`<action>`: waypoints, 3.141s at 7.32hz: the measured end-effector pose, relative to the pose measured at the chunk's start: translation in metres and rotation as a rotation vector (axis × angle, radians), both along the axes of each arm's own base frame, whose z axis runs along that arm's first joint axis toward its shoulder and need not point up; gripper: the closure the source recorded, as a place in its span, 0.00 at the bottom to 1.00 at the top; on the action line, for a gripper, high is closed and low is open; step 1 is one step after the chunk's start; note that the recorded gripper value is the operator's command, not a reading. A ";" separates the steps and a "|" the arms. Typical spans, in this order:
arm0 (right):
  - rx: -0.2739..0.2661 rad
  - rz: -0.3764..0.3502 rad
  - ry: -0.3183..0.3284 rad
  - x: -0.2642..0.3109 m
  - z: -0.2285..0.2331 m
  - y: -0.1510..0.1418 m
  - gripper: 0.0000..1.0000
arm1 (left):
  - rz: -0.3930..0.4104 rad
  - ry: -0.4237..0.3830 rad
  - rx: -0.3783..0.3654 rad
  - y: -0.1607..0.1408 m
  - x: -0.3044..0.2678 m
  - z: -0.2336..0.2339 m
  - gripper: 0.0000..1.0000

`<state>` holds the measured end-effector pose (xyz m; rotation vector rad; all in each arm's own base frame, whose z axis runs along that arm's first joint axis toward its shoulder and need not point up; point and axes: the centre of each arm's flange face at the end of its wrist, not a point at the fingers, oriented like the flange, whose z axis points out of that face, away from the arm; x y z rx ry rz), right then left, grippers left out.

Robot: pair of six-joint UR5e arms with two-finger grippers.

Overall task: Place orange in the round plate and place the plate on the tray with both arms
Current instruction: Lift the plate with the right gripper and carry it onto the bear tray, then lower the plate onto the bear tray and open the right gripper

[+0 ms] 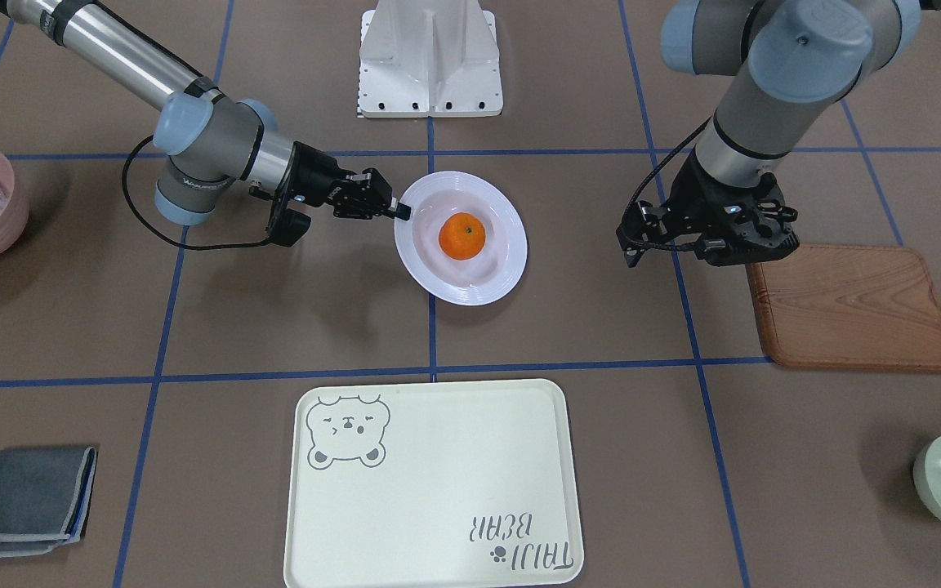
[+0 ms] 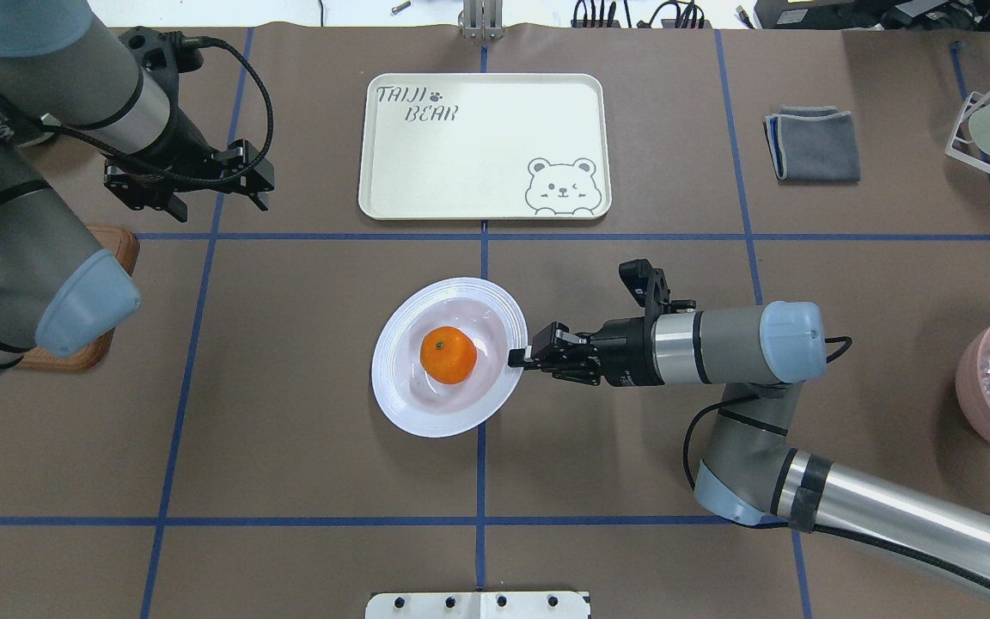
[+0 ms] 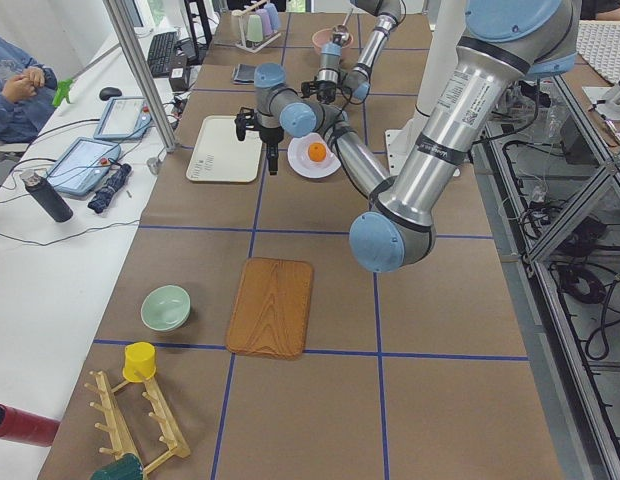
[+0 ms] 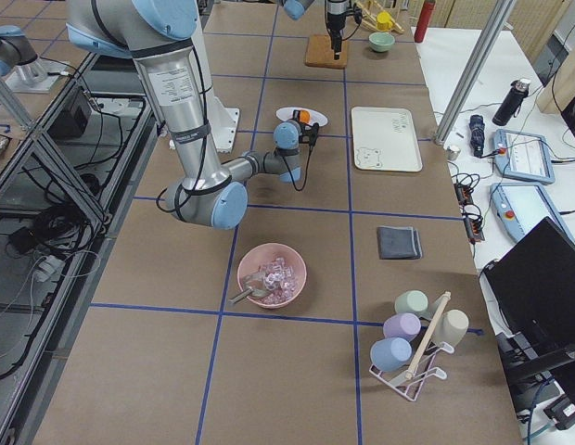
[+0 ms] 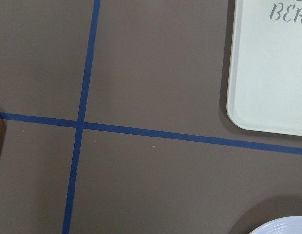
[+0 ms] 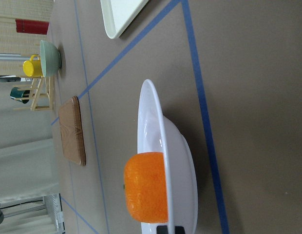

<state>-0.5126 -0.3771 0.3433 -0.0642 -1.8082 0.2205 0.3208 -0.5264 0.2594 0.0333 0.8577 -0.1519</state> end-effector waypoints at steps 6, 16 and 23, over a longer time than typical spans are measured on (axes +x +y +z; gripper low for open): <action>-0.109 0.157 -0.230 0.045 0.000 -0.039 1.00 | -0.008 0.001 0.001 0.000 -0.007 -0.003 0.02; -0.602 0.668 -0.014 -0.033 -0.052 -0.179 1.00 | -0.059 -0.016 0.009 -0.005 -0.057 -0.002 0.02; -0.652 0.685 -0.007 -0.066 -0.046 -0.161 0.00 | -0.058 -0.018 0.011 -0.004 -0.058 -0.003 0.02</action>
